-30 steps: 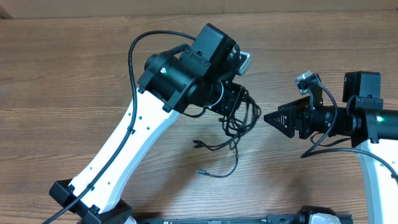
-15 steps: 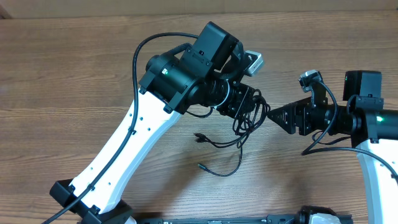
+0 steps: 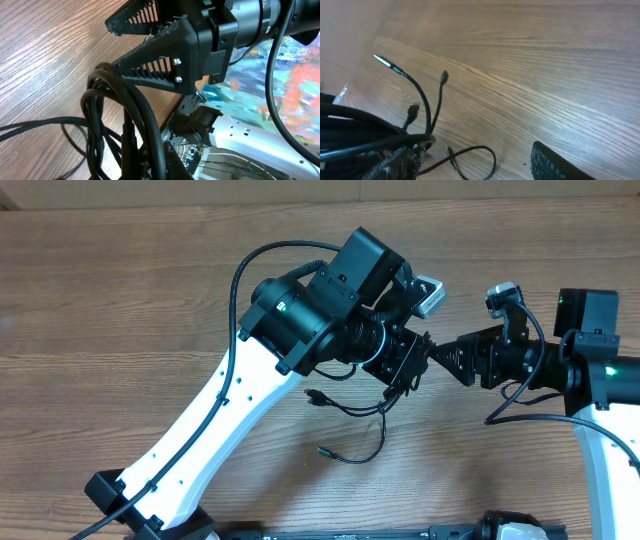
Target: Untangle cables
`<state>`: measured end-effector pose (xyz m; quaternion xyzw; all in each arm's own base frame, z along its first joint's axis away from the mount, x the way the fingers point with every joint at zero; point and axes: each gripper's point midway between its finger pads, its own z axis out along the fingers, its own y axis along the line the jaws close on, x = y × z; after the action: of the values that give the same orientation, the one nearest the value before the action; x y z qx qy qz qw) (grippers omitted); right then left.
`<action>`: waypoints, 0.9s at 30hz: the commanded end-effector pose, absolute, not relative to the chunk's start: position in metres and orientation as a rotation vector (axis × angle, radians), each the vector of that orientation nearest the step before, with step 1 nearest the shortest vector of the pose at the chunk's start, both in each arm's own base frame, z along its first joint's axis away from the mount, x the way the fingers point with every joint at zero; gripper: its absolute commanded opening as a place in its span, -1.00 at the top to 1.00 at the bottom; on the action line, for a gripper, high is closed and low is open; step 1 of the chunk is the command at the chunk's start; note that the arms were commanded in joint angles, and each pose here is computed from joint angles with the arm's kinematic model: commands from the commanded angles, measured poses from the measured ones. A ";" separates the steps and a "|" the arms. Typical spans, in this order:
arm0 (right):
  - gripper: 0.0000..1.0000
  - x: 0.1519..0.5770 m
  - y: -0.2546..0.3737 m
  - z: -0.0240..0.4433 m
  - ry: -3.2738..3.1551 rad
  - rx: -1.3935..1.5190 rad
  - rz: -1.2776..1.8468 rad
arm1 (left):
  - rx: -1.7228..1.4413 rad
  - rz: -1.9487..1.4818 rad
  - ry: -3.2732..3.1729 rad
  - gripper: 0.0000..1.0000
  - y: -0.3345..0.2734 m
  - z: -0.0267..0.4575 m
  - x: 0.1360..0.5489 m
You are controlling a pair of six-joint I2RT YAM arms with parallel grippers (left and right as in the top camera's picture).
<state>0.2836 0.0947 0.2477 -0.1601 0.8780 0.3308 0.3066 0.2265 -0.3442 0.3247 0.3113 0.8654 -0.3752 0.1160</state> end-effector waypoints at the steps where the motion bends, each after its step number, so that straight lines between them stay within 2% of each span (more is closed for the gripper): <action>1: -0.38 0.281 0.106 0.263 2.248 -0.447 0.989 | 0.980 -1.167 2.471 0.92 -0.347 0.340 0.214; 8: -0.39 0.281 0.110 0.265 2.231 -0.456 1.022 | 1.006 -1.240 2.439 0.92 -0.352 0.347 0.209; 18: -0.39 0.306 0.104 0.247 2.270 -0.406 1.015 | 1.044 -1.249 2.485 0.91 -0.346 0.341 0.197; 27: -0.43 0.301 0.104 0.243 2.309 -0.373 1.028 | 1.074 -1.237 2.451 0.92 -0.347 0.342 0.199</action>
<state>0.3007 0.1065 0.2452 -0.1442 0.8596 0.3944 0.2911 0.2056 -0.3478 0.3294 0.3327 0.8470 -0.4069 0.0793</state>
